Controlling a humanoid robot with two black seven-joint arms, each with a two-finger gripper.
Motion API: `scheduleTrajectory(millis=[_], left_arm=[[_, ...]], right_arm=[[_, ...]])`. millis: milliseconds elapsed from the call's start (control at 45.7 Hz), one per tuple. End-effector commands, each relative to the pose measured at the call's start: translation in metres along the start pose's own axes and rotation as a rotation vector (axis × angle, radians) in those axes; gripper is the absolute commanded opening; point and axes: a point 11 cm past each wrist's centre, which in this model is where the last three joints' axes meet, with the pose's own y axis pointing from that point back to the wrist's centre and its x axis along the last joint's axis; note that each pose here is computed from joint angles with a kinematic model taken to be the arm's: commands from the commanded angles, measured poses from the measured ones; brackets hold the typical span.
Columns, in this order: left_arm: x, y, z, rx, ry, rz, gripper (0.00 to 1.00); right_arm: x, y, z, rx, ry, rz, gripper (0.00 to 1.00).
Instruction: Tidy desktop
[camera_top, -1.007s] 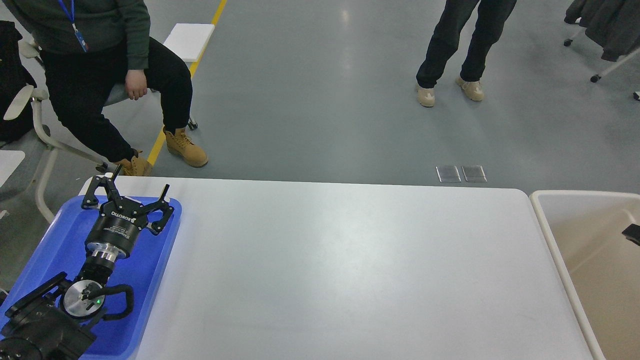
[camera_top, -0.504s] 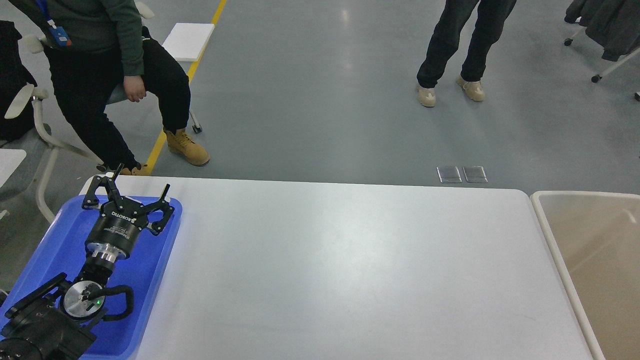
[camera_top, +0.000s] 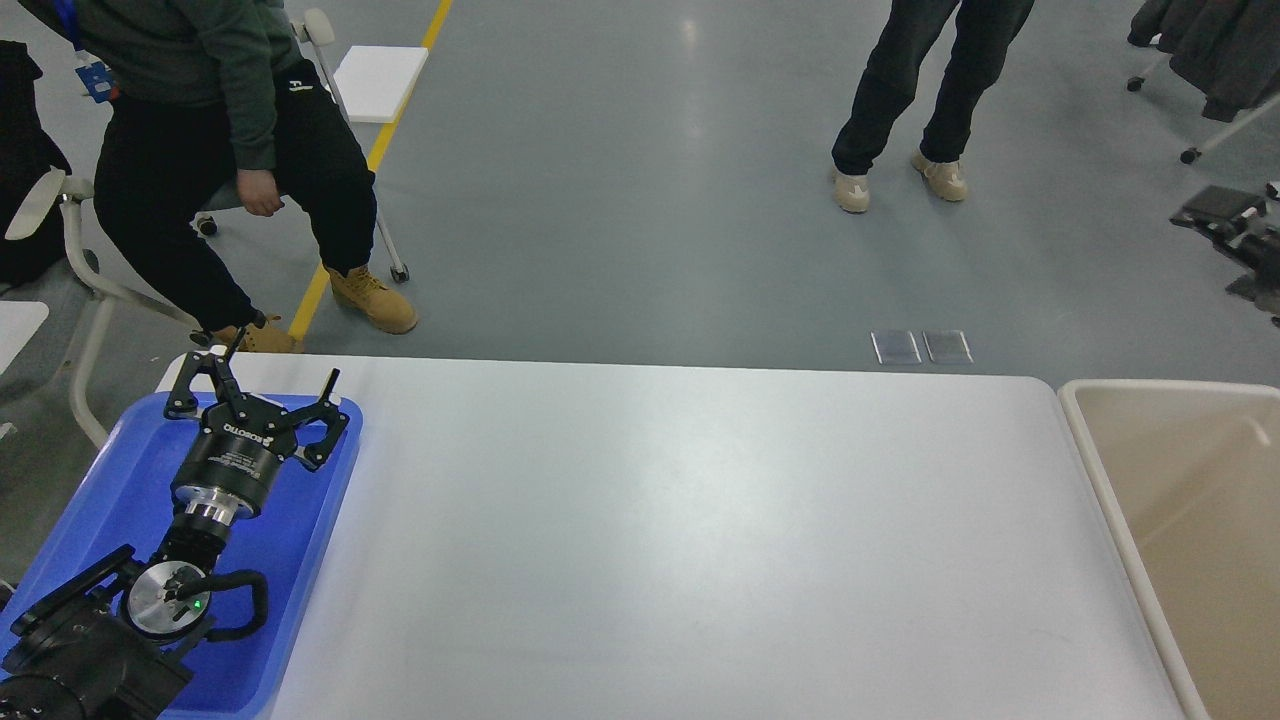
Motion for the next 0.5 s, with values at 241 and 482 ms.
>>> scheduleTrajectory(millis=[241,482], left_arm=[[0.000,0.000,0.000,0.000,0.000,0.001,0.99],[0.000,0.000,0.001,-0.002,-0.002,0.001,0.99]], right_arm=[[-0.019,-0.007,-0.015,0.238,-0.720,0.034,1.00],[-0.038,-0.006,0.024,0.291,-1.011,0.095,1.00]])
